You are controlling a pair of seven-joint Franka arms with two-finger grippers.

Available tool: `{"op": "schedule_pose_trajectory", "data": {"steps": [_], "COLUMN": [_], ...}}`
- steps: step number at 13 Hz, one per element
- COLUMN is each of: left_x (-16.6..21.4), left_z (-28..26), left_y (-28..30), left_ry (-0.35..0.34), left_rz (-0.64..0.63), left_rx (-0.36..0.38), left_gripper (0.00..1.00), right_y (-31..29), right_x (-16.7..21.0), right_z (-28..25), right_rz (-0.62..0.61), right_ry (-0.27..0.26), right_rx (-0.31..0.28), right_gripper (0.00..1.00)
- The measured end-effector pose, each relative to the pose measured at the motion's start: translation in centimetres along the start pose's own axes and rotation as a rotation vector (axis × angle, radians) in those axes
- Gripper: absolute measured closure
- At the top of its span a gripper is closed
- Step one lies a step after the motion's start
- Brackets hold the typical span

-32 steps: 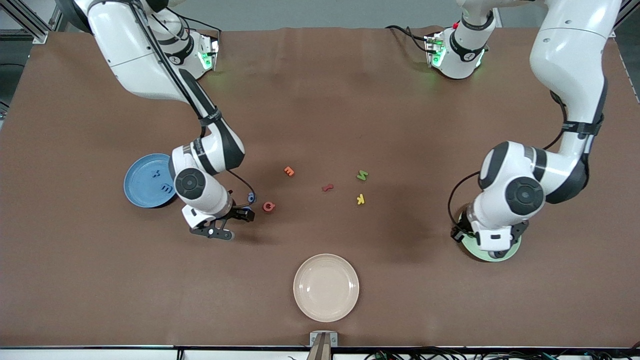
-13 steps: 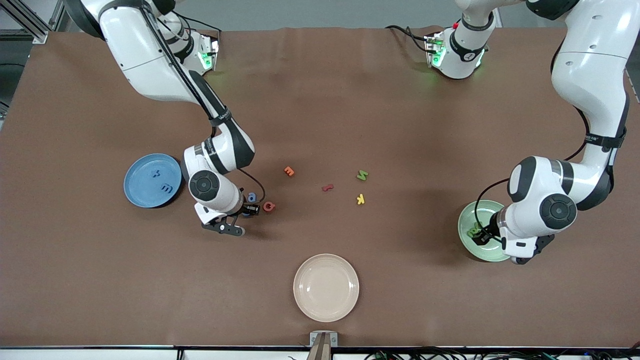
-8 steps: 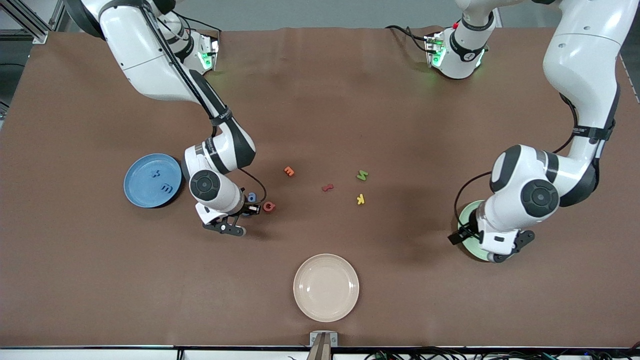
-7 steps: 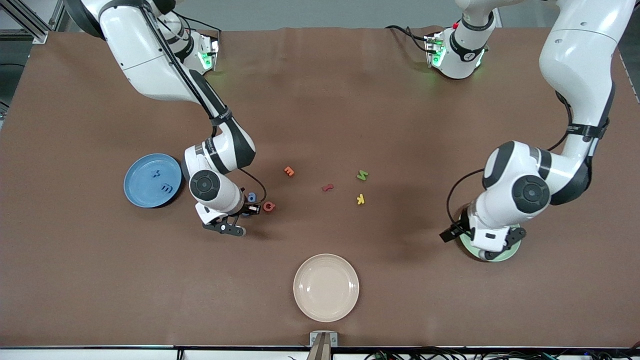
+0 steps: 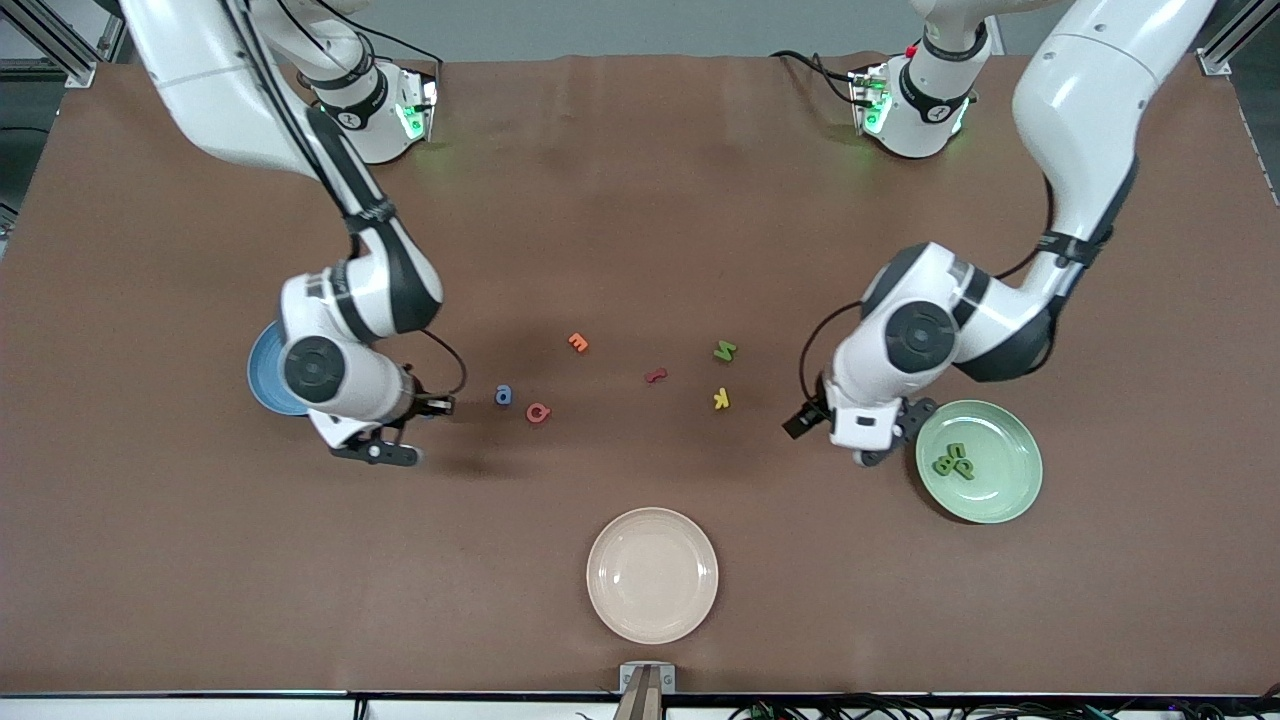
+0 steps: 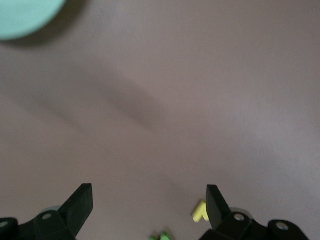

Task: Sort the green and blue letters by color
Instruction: 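Place c on blue plate while the left gripper grasps the green N, then place N on green plate while the right gripper reaches the blue e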

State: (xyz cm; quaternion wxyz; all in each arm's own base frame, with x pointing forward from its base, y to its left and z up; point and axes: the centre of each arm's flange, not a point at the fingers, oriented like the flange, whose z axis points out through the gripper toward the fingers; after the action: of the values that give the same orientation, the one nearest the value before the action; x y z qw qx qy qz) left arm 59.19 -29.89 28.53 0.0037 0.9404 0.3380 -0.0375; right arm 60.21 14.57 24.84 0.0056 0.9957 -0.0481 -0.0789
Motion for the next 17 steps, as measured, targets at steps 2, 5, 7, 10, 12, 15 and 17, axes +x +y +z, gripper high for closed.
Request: {"op": "schedule_pose_trajectory", "data": {"steps": [2,5,7,10,12,15,17], "left_x": [-3.0,-7.9,-10.5,-13.7,-14.8,-15.3,-15.4], "left_z": [1.7,4.8,6.7,9.1,10.6,12.3,12.6], "left_y": [0.6,0.7,0.3,0.3,0.3,0.2,0.3], "left_ry": [0.005,0.01,0.039,0.064,0.074,0.067,0.055], "left_rz": [-0.047,-0.119,-0.223,-0.348,-0.398,-0.437,-0.453], "left_rx": [-0.025,-0.035,-0.006,0.019,0.022,0.018,0.008], "left_gripper": [0.02,0.04,0.03,0.05,0.07,0.13,0.2], "right_y": [5.0,12.7,15.8,16.7,17.1,17.7,17.6], "right_x": [-1.4,-2.8,-4.1,-4.7,-4.9,-5.4,-5.7], "right_z": [-0.2,2.4,4.9,5.8,6.0,6.7,6.6], "right_rz": [-0.052,-0.138,-0.186,-0.232,-0.249,-0.257,-0.26], "right_ry": [-0.006,0.046,0.058,0.046,0.042,0.024,0.004], "right_rx": [0.007,0.026,0.03,0.03,0.031,0.034,0.036], "right_gripper": [0.66,0.66,0.66,0.66,0.66,0.59,0.39]}}
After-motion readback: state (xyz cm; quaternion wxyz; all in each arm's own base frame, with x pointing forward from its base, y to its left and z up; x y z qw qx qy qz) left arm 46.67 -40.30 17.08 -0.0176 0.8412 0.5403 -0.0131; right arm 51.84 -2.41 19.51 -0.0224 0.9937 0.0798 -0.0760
